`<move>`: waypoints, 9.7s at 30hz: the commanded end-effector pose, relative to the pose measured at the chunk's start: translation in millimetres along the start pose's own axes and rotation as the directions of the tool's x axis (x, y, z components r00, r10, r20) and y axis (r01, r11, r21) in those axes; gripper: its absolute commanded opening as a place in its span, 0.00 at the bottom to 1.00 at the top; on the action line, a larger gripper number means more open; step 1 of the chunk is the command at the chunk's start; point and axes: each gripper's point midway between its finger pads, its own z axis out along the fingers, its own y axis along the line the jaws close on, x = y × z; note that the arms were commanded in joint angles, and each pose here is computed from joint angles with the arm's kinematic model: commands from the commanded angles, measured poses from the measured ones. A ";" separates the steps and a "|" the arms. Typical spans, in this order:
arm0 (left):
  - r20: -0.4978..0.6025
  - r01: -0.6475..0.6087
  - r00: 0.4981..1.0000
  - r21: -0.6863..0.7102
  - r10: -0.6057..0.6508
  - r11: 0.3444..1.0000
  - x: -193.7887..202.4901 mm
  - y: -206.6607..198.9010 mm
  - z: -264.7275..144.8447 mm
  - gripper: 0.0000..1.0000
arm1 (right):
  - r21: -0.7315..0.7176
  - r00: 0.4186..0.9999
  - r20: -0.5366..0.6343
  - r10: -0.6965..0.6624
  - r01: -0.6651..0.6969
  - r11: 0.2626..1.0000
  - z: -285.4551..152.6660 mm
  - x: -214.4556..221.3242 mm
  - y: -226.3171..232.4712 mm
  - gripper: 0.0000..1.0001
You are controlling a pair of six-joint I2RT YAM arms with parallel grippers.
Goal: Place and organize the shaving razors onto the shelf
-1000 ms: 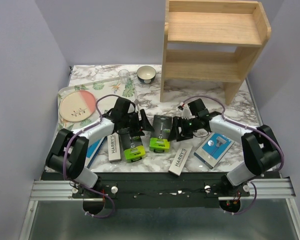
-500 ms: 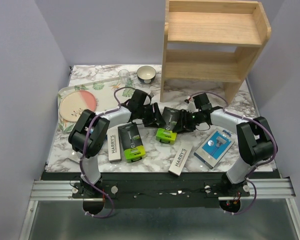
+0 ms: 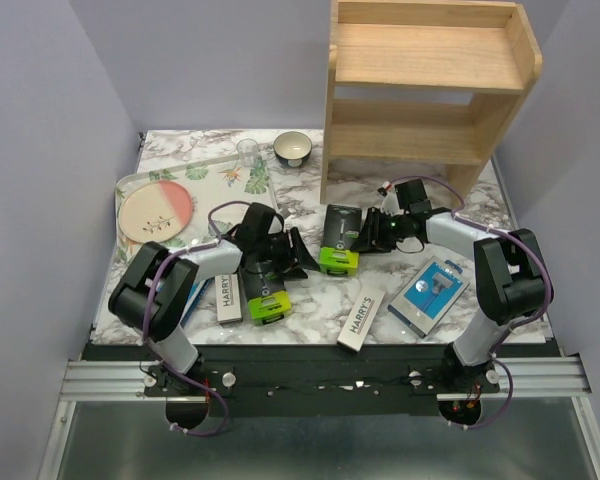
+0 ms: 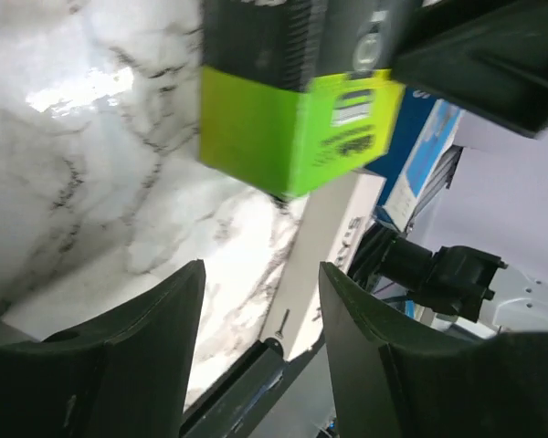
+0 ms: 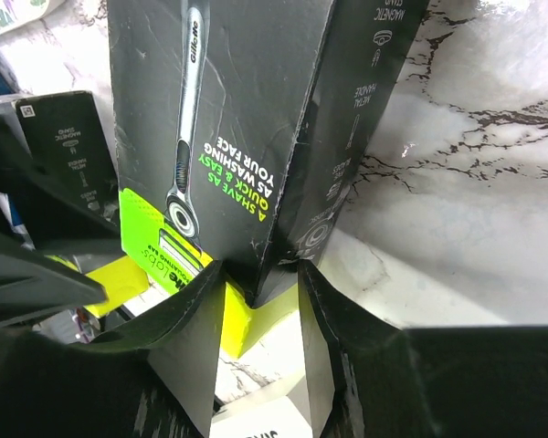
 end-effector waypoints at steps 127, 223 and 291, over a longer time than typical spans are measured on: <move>0.074 0.204 0.972 0.213 -0.224 0.955 -19.4 -26.8 92.3 0.43 | -0.196 0.925 -0.014 0.381 -0.376 0.906 2.4 -23.6 -0.3 0.80; 0.226 -0.550 0.835 0.283 0.502 0.786 -82.6 -89.0 -71.8 0.49 | -0.298 0.880 0.473 -0.044 0.207 0.932 -176.3 -179.9 114.9 0.43; 0.427 -0.664 0.676 0.000 0.600 0.748 -162.5 -114.4 -73.3 0.00 | 0.361 0.384 0.564 -0.731 0.682 0.636 -151.6 -217.4 83.7 0.68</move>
